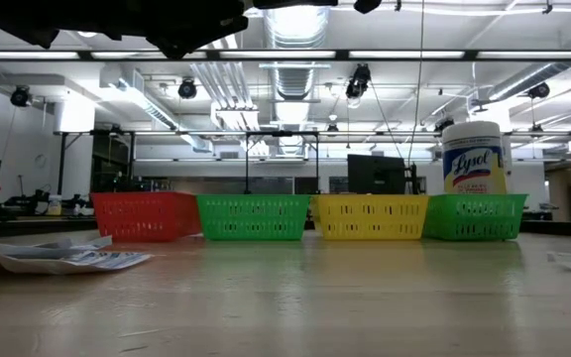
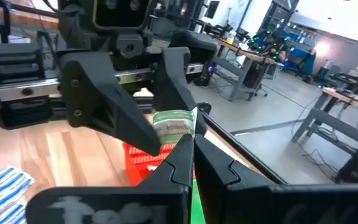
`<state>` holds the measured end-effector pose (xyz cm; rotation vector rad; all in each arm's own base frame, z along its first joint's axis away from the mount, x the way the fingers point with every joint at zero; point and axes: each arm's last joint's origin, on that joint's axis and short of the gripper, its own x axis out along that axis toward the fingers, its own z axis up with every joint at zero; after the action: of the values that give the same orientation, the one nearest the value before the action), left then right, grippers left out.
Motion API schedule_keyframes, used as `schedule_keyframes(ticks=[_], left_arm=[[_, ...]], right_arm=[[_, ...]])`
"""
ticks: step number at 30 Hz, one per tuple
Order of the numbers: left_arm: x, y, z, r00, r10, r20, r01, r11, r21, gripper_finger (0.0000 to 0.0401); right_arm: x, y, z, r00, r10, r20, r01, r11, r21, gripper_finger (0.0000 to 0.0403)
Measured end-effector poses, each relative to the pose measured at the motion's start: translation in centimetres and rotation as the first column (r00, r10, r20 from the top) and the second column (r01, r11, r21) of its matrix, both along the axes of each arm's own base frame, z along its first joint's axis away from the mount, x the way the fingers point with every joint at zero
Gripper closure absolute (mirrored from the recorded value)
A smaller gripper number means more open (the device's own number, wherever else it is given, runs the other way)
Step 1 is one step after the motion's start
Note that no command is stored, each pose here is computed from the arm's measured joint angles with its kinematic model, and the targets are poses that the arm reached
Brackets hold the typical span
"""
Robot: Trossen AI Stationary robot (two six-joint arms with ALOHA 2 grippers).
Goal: Pick & Place First Aid Supplies
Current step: Put the green bandage into the red bin
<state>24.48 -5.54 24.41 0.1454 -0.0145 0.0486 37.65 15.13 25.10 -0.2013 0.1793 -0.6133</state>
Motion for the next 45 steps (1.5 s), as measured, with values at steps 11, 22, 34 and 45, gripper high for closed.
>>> schedule_keyframes(ticks=[11, 22, 34, 45], left_arm=[[0.1, -0.1, 0.3, 0.999, -0.034, 0.007, 0.034, 0.999, 0.011, 0.0359], [0.2, -0.1, 0.4, 0.999, -0.048, 0.006, 0.048, 0.999, -0.005, 0.04], [0.1, -0.1, -0.1, 0.999, -0.037, -0.032, 0.036, 0.999, -0.022, 0.0401], [-0.6, 1.8, -1.8, 0.878, 0.444, -0.18, -0.456, 0.89, -0.029, 0.0401]], right_arm=[[0.1, -0.2, 0.0, 1.0, -0.006, 0.006, 0.006, 1.0, 0.009, 0.0394], [0.1, -0.2, 0.0, 1.0, -0.005, 0.002, 0.005, 1.0, 0.008, 0.0394], [-0.1, -0.1, -0.4, 0.996, 0.045, -0.074, -0.046, 0.999, -0.017, 0.0357], [-1.4, 0.5, -0.5, 0.986, -0.043, -0.162, 0.025, 0.993, -0.113, 0.0268]])
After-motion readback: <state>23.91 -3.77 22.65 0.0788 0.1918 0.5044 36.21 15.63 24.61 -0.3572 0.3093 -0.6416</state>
